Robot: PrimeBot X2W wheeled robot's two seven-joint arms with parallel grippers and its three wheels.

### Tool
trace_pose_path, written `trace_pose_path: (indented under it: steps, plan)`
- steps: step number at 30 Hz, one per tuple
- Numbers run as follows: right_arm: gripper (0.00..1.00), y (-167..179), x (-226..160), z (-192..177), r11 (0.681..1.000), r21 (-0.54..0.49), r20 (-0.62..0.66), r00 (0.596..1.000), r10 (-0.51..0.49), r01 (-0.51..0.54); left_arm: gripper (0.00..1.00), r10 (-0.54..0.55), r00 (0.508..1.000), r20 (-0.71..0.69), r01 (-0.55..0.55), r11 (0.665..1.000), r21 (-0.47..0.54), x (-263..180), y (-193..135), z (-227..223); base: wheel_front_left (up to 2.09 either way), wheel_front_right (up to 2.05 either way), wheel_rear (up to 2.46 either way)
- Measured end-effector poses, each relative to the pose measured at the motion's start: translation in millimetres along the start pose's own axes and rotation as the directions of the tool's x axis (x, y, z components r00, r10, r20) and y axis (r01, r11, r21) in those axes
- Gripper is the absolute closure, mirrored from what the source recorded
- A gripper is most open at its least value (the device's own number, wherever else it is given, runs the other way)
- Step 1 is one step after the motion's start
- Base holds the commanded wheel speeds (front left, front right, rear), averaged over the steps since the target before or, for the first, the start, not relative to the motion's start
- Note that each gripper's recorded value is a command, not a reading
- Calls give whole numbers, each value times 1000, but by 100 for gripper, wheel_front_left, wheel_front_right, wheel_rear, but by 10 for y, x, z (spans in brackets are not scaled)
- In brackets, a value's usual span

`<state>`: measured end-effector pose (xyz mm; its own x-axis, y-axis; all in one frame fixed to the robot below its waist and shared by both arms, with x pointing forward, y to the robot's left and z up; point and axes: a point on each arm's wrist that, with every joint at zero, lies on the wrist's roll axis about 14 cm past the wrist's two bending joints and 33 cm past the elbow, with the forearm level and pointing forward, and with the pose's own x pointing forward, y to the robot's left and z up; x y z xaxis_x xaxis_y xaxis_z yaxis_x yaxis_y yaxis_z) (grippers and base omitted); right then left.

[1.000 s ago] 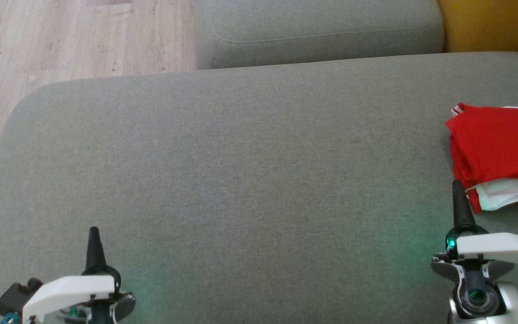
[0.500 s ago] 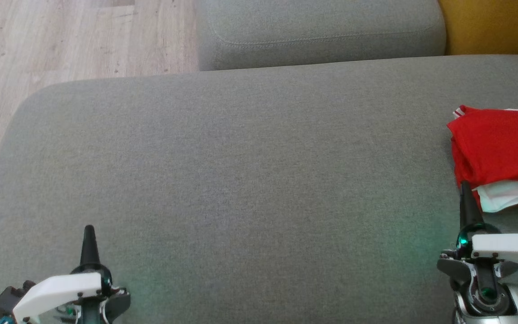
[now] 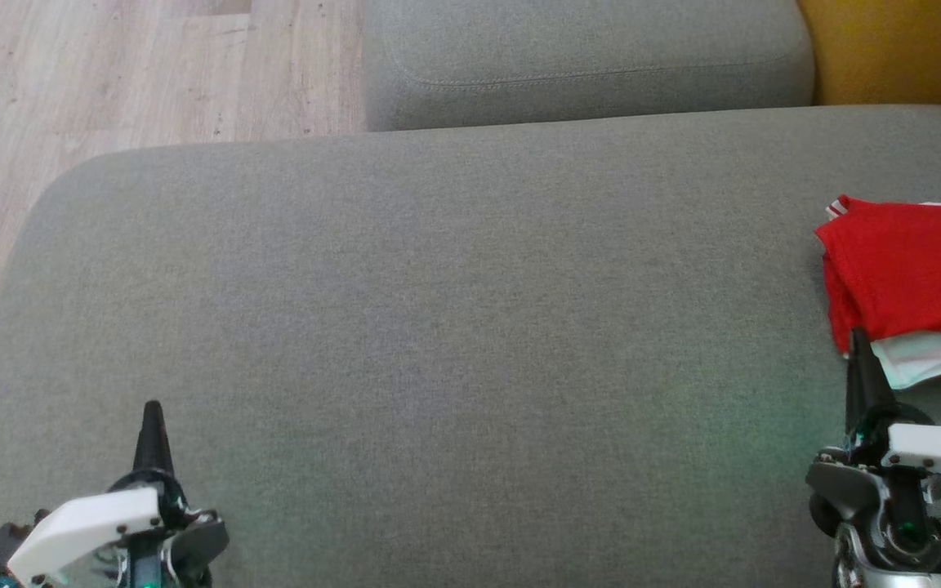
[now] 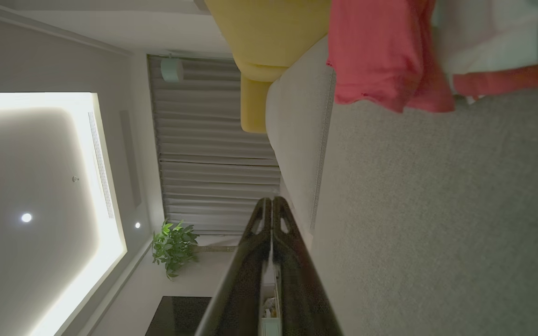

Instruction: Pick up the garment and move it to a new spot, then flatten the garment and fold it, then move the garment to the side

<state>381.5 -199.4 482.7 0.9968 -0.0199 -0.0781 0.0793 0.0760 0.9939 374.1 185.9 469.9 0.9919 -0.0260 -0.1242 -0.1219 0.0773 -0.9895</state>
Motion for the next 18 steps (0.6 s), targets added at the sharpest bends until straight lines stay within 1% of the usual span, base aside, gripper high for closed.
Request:
trace_pose_path:
  steps: [8, 18]
  plan:
    - [100, 48, 3, 45, 996, 85, 9, 1000, 18, -19, 100, -22, 1000, -3, 21, 997, -73, -10, -42, 15, 0, 0, 0]
    - [100, 50, 2, 50, 996, 91, 9, 1000, 19, -20, 100, -22, 1000, -1, 22, 997, -76, -10, -42, 19, 0, 0, 0]
